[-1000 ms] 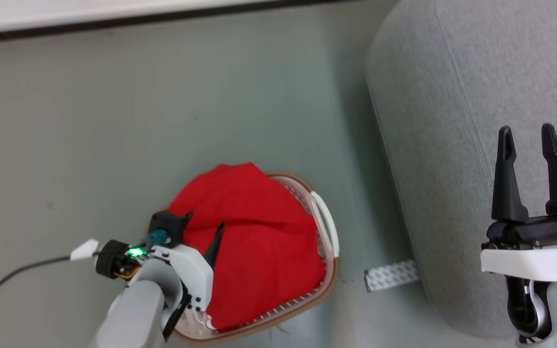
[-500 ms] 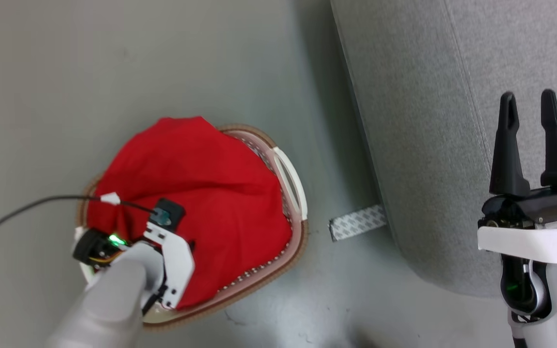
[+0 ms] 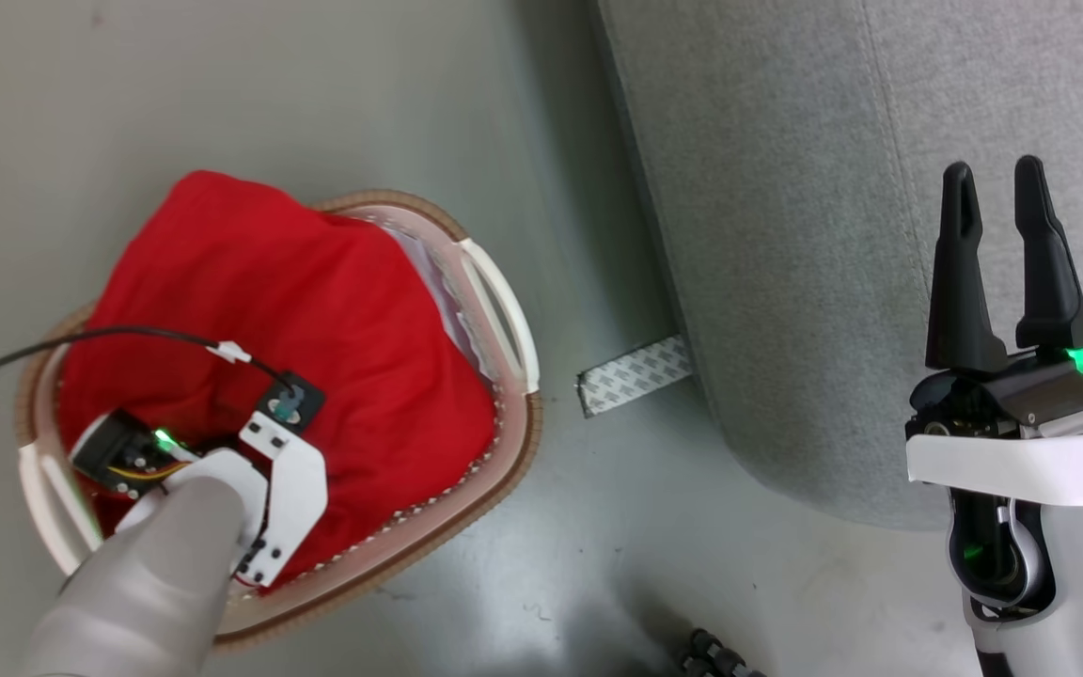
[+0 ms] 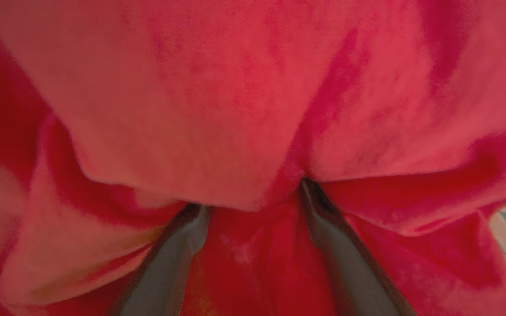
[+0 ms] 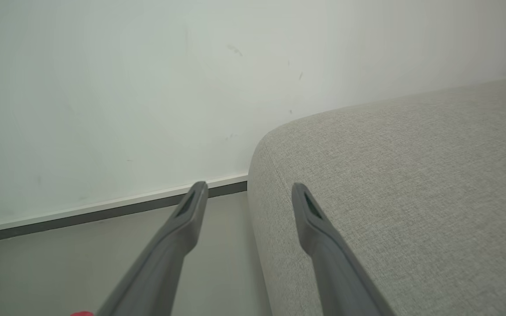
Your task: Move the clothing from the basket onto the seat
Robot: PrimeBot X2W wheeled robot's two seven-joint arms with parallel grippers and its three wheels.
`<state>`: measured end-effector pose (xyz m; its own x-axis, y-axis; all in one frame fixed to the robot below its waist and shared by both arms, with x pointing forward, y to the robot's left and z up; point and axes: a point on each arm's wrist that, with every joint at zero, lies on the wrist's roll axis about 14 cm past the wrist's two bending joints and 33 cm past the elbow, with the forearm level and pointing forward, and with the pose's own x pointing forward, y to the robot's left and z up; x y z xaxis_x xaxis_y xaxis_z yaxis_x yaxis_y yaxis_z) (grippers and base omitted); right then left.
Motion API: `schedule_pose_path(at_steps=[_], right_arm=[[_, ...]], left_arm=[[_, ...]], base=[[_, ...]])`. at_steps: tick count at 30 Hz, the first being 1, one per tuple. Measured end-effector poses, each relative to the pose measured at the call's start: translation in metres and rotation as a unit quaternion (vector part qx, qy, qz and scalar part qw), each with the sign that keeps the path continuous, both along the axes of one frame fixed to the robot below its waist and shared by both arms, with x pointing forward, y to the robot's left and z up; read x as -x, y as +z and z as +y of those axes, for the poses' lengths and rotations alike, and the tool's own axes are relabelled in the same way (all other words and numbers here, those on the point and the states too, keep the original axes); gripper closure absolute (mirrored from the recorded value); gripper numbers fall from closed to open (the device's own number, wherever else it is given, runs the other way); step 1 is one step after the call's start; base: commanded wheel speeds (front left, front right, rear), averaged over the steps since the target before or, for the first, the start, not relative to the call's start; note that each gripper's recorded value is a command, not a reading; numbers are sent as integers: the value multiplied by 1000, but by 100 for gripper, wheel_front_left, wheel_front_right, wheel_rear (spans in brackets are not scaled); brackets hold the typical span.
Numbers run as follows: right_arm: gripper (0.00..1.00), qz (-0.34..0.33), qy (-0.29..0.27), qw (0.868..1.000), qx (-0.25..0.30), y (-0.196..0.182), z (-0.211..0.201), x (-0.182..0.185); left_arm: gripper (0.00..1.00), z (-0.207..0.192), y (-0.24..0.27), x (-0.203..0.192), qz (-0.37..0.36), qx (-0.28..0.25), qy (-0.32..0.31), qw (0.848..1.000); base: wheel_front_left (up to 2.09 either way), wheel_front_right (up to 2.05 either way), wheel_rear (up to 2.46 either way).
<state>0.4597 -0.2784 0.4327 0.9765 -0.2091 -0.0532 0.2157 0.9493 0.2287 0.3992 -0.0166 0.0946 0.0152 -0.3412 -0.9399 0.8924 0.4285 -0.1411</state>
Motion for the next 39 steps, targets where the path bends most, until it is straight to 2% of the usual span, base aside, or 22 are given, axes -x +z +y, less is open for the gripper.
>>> schedule_pose_path(at_steps=[2, 3, 4, 5, 6, 17, 24, 31, 39], right_arm=[[0, 1, -2, 1000, 2, 0, -2, 0], [0, 1, -5, 1000, 4, 0, -4, 0], [0, 2, -7, 1000, 6, 1, -5, 1], [0, 1, -8, 1000, 6, 1, -7, 1], [0, 0, -9, 1000, 6, 2, -7, 2], [0, -36, -3, 999, 17, 34, -3, 5], [0, -62, 5, 998, 27, 61, 5, 20], [0, -91, 20, 995, 29, 87, 20, 41], [0, -121, 50, 991, 16, 109, 41, 66]], left_arm=[[0, -2, -4, 1, 3, -2, -7, 1000], [16, -3, -6, 2, 6, -2, -6, 1000], [58, -3, -6, 3, 6, -2, -6, 1000], [97, -4, -5, 3, 5, 2, -5, 1000], [100, -4, -4, 2, 4, 4, -4, 1000], [100, -29, 52, -7, -35, 87, 38, 995], [100, -51, 117, -8, -77, 160, 76, 981], [100, -53, 182, 6, -122, 228, 123, 958], [100, -53, 271, -2, -198, 318, 177, 910]], base=[[0, 0, 0], [0, 0, 0], [0, 0, 0], [0, 0, 0], [0, 0, 0], [0, 0, 0], [0, 0, 0], [0, 0, 0], [0, 0, 0]])
